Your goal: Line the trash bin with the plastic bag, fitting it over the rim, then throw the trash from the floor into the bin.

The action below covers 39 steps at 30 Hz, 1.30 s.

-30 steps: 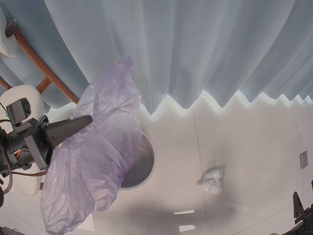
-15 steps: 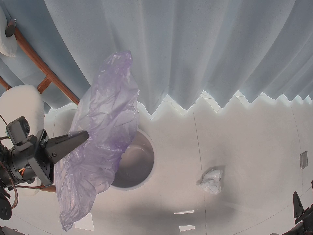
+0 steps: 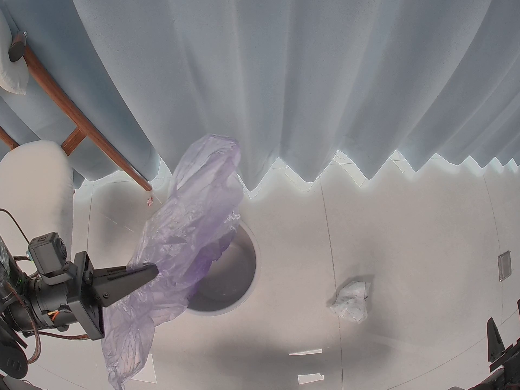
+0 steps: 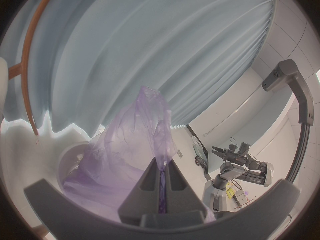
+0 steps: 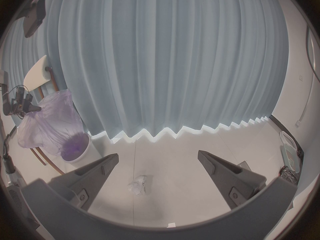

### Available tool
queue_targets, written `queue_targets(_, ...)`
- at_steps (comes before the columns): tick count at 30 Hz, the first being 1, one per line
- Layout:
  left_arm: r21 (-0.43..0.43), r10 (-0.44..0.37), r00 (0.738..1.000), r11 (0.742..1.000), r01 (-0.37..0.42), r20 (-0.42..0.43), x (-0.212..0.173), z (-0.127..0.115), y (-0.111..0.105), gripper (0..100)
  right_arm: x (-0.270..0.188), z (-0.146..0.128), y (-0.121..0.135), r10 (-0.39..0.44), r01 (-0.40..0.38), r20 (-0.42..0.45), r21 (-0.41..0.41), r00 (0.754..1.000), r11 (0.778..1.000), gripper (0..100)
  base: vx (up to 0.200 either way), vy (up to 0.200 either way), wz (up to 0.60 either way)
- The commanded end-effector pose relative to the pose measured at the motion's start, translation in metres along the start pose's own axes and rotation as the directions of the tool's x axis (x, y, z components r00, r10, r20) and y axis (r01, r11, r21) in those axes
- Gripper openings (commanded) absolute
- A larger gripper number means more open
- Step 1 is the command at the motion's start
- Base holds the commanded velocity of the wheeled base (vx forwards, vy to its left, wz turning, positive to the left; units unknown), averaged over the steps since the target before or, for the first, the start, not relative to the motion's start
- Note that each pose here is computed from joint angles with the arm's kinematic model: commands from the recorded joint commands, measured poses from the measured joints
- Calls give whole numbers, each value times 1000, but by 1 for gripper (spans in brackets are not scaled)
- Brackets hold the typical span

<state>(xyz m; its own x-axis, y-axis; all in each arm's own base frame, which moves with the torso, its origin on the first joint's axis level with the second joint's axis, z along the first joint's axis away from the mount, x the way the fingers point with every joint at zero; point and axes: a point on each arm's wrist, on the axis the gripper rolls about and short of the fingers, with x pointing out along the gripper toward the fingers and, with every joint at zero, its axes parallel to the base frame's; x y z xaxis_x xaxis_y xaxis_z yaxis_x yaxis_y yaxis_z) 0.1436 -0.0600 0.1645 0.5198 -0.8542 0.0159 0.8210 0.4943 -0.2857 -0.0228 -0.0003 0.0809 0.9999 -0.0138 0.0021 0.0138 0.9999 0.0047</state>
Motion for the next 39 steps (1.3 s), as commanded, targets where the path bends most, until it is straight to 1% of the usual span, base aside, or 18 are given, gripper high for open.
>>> queue_targets(1,-11,-51,998,999,50,-31,5,-6,-5,0,0,-5,0,0,0,-1,0,1000,1000,100,0,0,0)
queue_targets(3,-21,-83,995,996,82,-52,9,-10,-9,0,0,-5,0,0,0,-1,0,1000,1000,100,0,0,0)
queue_targets(5,-24,-85,995,996,83,-56,10,-11,-9,0,0,-5,0,0,0,-1,0,1000,1000,100,0,0,0)
queue_targets(9,-66,-32,995,997,26,-93,14,-19,6,0,0,-5,0,0,0,-1,0,1000,1000,100,0,0,0)
queue_targets(10,-80,22,995,996,-30,-97,13,-20,17,0,0,-5,0,0,0,-1,0,1000,1000,100,0,0,0)
queue_targets(11,-88,44,994,995,-53,-100,13,-21,23,0,0,-5,0,0,0,-1,0,1000,1000,100,0,0,0)
queue_targets(15,-74,63,995,995,-69,-78,13,-21,29,0,0,-5,0,0,0,-1,0,1000,1000,100,0,0,0)
queue_targets(18,-80,65,994,994,-71,-85,14,-24,30,0,0,-5,0,0,0,-1,0,1000,1000,100,0,0,0)
queue_targets(20,-91,59,993,993,-68,-102,14,-28,29,0,0,-5,0,-2,2,-1,5,1000,1000,100,0,0,0)
queue_targets(21,-106,45,987,992,-61,-152,16,-40,28,0,0,-5,0,0,0,-1,0,1000,1000,100,0,0,0)
queue_targets(22,-101,29,983,994,-48,-180,18,-46,27,0,0,-5,0,0,0,-1,0,1000,1000,100,0,0,0)
queue_targets(23,-92,25,977,995,-45,-210,21,-53,28,0,0,-5,0,0,0,-1,-2,1000,1000,100,0,0,0)
queue_targets(24,-85,29,975,995,-48,-218,22,-55,29,0,0,-5,0,0,0,-1,-2,1000,1000,100,0,0,0)
queue_targets(25,-40,63,971,996,-74,-231,25,-60,32,0,0,-5,0,6,-6,1,-8,1000,1000,100,0,0,0)
queue_targets(28,19,114,973,994,-112,-203,27,-58,36,0,0,-5,0,3,-3,1,-5,1000,1000,100,0,0,0)
queue_targets(30,55,128,980,991,-121,-154,28,-53,36,0,0,-5,0,3,-3,-1,-5,1000,1000,100,0,0,0)
queue_targets(35,93,146,985,986,-137,-89,26,-47,34,0,0,-5,0,5,-5,-1,-6,1000,1000,100,0,0,0)
queue_targets(39,100,155,985,984,-147,-81,27,-47,32,0,0,-5,0,6,-6,-1,0,1000,1000,100,0,0,0)
